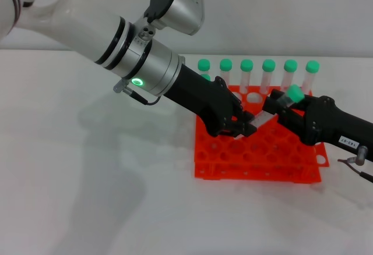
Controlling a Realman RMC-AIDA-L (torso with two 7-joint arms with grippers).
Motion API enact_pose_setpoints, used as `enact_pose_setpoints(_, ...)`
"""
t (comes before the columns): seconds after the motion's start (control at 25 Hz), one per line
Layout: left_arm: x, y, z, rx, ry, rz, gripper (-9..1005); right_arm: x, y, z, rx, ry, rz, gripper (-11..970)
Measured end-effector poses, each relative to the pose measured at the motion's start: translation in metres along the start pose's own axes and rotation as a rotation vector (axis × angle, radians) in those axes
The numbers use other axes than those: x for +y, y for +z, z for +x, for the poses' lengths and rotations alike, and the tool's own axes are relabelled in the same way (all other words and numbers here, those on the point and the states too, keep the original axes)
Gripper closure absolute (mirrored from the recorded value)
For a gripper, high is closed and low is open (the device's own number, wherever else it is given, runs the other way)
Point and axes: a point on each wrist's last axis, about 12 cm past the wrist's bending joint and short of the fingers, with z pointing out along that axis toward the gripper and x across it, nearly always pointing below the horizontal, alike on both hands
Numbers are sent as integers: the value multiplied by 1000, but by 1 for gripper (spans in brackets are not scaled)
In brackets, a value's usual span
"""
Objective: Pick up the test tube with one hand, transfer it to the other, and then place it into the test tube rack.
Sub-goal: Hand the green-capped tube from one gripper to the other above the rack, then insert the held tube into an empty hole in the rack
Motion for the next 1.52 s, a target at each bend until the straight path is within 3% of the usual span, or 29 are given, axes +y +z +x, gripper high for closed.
enact_pose_setpoints(0.12,-1,1,0,0,0,6,801,1,0,1,3,2,-1,719)
enact_pose_setpoints(0.8,1,3,2,-22,-28,-20,842,2,-4,3,2,6,-2,749)
enact_pose_setpoints(0.92,3,-3,7,-28,-60,-43,769,1,-5,2,0,4,2,750)
enact_pose_setpoints(1.04,5,-15,20,-59,-108,-94,696,0,-5,1,-2,2,10,749)
enact_pose_setpoints(1.08,5,-21,26,-76,-125,-115,625,-1,-5,1,-2,1,12,749)
enact_pose_setpoints(1.16,4,-35,39,-147,-153,-169,483,-2,-3,-1,-2,-4,14,748)
enact_pose_setpoints(1.24,0,-50,53,-245,-171,-221,445,-4,1,-3,1,-10,20,747)
enact_pose_setpoints(1.52,-40,-94,127,-570,-203,-487,312,-11,25,-15,14,-46,17,743)
